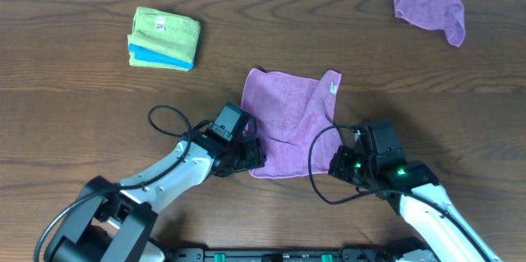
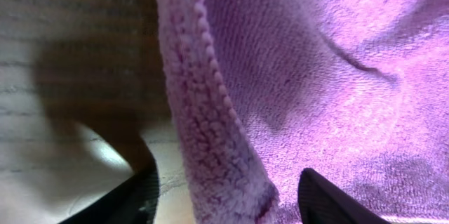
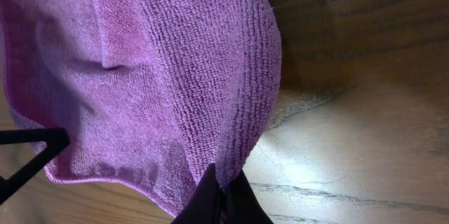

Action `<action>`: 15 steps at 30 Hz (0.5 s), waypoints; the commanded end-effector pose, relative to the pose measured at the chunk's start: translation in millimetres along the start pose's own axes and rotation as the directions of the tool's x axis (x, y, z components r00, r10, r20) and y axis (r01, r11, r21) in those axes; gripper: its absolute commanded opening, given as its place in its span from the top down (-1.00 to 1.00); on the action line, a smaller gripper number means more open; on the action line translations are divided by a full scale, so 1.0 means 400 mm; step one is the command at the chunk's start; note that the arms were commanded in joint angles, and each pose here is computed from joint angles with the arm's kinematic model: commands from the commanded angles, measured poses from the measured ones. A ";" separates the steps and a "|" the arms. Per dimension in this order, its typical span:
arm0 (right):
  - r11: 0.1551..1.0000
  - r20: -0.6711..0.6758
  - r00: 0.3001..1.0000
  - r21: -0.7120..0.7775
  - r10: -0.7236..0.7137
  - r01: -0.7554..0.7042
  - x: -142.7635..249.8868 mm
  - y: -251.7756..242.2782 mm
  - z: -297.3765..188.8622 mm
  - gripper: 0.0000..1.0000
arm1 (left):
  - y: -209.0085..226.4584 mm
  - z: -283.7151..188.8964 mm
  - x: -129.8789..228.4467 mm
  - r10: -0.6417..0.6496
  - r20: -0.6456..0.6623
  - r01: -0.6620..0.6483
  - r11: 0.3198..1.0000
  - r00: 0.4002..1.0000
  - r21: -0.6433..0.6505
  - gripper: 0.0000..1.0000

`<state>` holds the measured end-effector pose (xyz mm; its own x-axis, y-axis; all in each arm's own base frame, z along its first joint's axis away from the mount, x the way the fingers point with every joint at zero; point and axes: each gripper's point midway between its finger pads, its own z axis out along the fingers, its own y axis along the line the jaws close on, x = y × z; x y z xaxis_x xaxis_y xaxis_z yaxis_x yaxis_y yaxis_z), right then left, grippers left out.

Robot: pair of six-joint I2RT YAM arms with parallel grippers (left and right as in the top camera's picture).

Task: Fold the cloth
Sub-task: 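Pull both near corners with both grippers to flatten the cloth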

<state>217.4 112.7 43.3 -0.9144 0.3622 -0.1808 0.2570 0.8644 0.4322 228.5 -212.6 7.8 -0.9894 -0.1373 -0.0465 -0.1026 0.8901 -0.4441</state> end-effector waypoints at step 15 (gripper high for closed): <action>0.998 -0.012 0.999 -0.017 -0.053 0.053 0.009 0.008 -0.007 0.97 | 0.065 -0.070 0.001 -0.022 -0.029 0.020 0.998 0.999 -0.062 0.88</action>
<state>213.3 114.0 42.5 -0.9262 0.3345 -0.1737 0.2343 0.8720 0.4299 212.6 -182.9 1.9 -0.9862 -0.1589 0.0463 -0.1648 0.9159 -0.3661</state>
